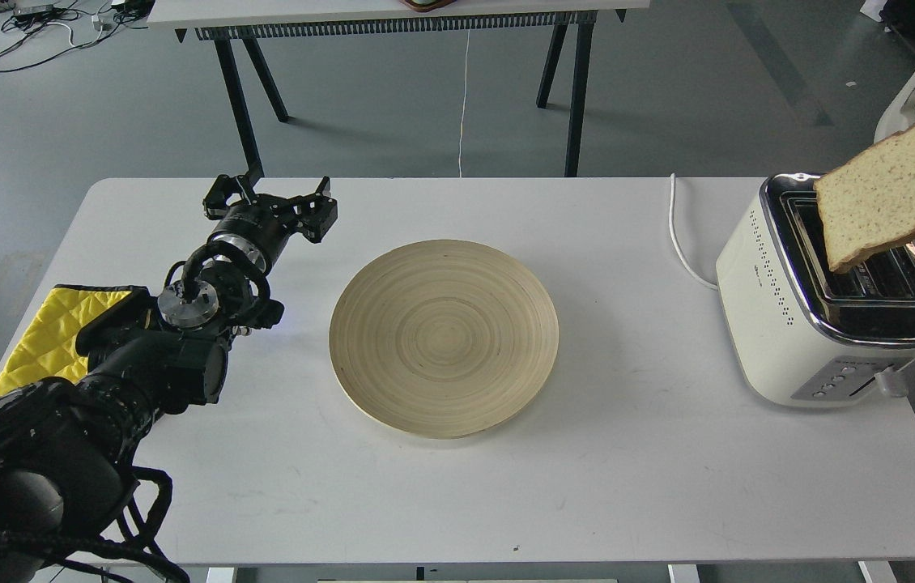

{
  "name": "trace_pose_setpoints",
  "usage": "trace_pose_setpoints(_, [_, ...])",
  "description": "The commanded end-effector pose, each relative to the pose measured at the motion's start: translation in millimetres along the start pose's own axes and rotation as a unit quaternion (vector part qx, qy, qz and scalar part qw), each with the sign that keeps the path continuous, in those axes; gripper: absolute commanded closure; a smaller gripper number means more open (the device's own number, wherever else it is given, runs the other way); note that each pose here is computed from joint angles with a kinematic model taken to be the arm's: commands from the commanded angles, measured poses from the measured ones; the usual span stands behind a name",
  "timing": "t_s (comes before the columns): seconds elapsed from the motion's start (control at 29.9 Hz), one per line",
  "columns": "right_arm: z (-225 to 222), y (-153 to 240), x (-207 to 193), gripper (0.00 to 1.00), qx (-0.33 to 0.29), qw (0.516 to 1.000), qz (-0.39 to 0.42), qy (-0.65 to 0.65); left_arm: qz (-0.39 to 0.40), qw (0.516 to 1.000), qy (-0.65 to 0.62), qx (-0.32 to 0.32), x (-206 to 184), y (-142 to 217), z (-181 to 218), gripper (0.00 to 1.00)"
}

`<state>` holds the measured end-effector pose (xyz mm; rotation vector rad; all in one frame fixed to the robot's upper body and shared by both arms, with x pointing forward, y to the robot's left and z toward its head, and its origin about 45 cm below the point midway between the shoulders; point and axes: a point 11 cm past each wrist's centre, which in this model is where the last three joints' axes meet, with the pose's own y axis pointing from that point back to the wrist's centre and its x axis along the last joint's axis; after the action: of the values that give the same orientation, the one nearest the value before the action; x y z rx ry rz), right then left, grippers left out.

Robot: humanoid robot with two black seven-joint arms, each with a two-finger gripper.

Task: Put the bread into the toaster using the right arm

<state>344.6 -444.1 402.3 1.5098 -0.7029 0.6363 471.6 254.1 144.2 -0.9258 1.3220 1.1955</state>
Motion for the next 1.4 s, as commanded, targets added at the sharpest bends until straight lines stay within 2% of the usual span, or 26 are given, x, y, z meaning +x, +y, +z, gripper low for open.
trace_pose_setpoints(0.0, [1, 0, -4, 0.90, -0.001, 1.000, -0.006, -0.002, 0.000, 1.000, 0.000, 0.000, 0, 0, 0, 0.00])
trace_pose_setpoints(0.5, [3, -9, -28, 0.88, -0.004, 0.999, -0.037, -0.010, 0.000, 1.000, 0.000, 0.000, 0, 0, 0, 0.00])
trace_pose_setpoints(0.6, [2, -11, -27, 0.75, -0.003, 0.999, -0.033, -0.012, 0.000, 1.000, 0.000, 0.000, 0, 0, 0, 0.00])
trace_pose_setpoints(0.67, [1, -11, -27, 0.55, -0.003, 0.999, -0.031, -0.016, 0.000, 1.000, 0.000, 0.000, 0, 0, 0, 0.00])
trace_pose_setpoints(0.7, [1, -12, -27, 0.49, -0.002, 0.999, -0.030, -0.015, 0.000, 1.000, 0.000, 0.000, 0, 0, 0, 0.00])
trace_pose_setpoints(0.74, [0, -13, -27, 0.48, -0.001, 0.999, -0.029, -0.015, 0.000, 1.000, 0.001, 0.000, 0, 0, 0, 0.00])
trace_pose_setpoints(0.84, [-1, -13, -27, 0.35, 0.000, 1.000, -0.028, -0.014, 0.000, 1.000, 0.000, 0.000, 0, 0, 0, 0.00])
trace_pose_setpoints(0.97, [-2, -14, -27, 0.14, 0.002, 1.000, -0.025, -0.017, 0.000, 1.000, 0.000, 0.000, 0, 0, 0, 0.00])
trace_pose_setpoints(1.07, [-14, -19, -16, 0.07, 0.021, 0.999, 0.001, -0.046, 0.001, 1.000, -0.001, 0.000, 0, 0, 0, 0.00])
trace_pose_setpoints(1.17, [-34, -26, 4, 0.06, 0.053, 0.993, 0.042, -0.102, 0.000, 1.000, 0.000, 0.000, 0, 0, 0, 0.00])
trace_pose_setpoints(1.24, [-53, -35, 16, 0.06, 0.086, 0.982, 0.069, -0.151, 0.000, 1.000, 0.000, 0.000, 0, 0, 0, 0.00])
trace_pose_setpoints(1.37, [-98, -57, 16, 0.06, 0.169, 0.948, 0.079, -0.258, 0.000, 1.000, 0.000, 0.000, 0, 0, 0, 0.00])
